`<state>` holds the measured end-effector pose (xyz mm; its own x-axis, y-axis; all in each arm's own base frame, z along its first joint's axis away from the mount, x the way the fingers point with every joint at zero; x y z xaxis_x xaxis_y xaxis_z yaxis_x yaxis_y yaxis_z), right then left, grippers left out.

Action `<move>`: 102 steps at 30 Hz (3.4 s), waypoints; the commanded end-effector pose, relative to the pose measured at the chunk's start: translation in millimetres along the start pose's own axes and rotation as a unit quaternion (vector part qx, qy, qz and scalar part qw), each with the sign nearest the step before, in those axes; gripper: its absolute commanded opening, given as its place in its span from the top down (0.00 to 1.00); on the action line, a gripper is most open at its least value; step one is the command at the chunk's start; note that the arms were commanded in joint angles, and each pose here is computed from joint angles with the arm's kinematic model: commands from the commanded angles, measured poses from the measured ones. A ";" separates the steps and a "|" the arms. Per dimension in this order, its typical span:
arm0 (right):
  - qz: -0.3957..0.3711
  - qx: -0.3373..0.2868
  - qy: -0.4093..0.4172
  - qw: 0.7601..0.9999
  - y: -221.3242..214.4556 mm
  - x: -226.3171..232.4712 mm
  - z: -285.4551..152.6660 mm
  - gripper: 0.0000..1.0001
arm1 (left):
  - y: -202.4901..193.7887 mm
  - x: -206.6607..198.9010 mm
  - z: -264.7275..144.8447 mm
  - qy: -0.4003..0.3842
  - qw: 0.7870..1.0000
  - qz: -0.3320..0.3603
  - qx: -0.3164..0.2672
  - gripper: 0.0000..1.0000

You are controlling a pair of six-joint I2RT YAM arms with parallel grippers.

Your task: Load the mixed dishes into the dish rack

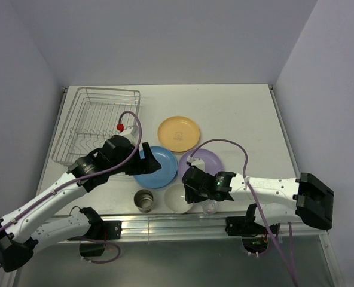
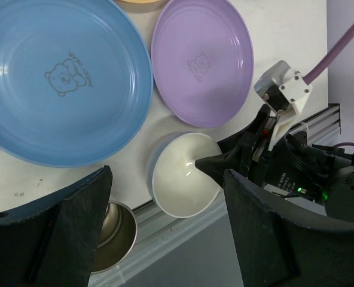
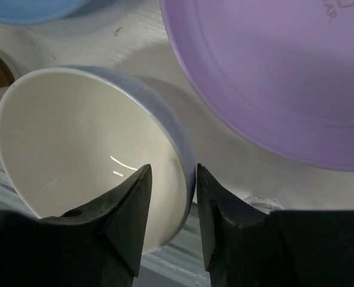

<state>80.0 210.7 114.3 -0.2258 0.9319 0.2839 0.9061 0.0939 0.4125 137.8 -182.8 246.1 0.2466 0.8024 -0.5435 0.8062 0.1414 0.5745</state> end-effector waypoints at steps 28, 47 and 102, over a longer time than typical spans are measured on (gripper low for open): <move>0.024 -0.164 0.136 0.977 107.0 13.0 -110.8 1.00 | 19.2 -66.1 -14.6 -0.215 0.975 -0.044 0.022 0.12; 0.020 -0.187 0.212 0.959 124.2 19.6 -142.3 1.00 | 16.7 -62.9 -10.5 -0.173 0.976 -0.123 0.042 0.08; 0.015 -0.182 0.235 0.955 138.0 28.6 -126.2 0.86 | 27.6 -73.6 -30.0 -0.248 0.959 -0.134 -0.002 1.00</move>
<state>146.2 199.9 262.7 -0.3648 0.7141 0.5975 0.7971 -0.0920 0.5967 125.5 -224.4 283.3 0.1650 0.4476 -0.8789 0.9200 0.2514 0.3007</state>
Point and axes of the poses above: each gripper's point midway between its finger pads, its own z axis out along the fingers, its own x axis along the line the jaws close on, y = z × x, the point moved 8 cm from there along -z, back along the fingers, and after that the axes turned 3 degrees about z, right-handed, at the moved point
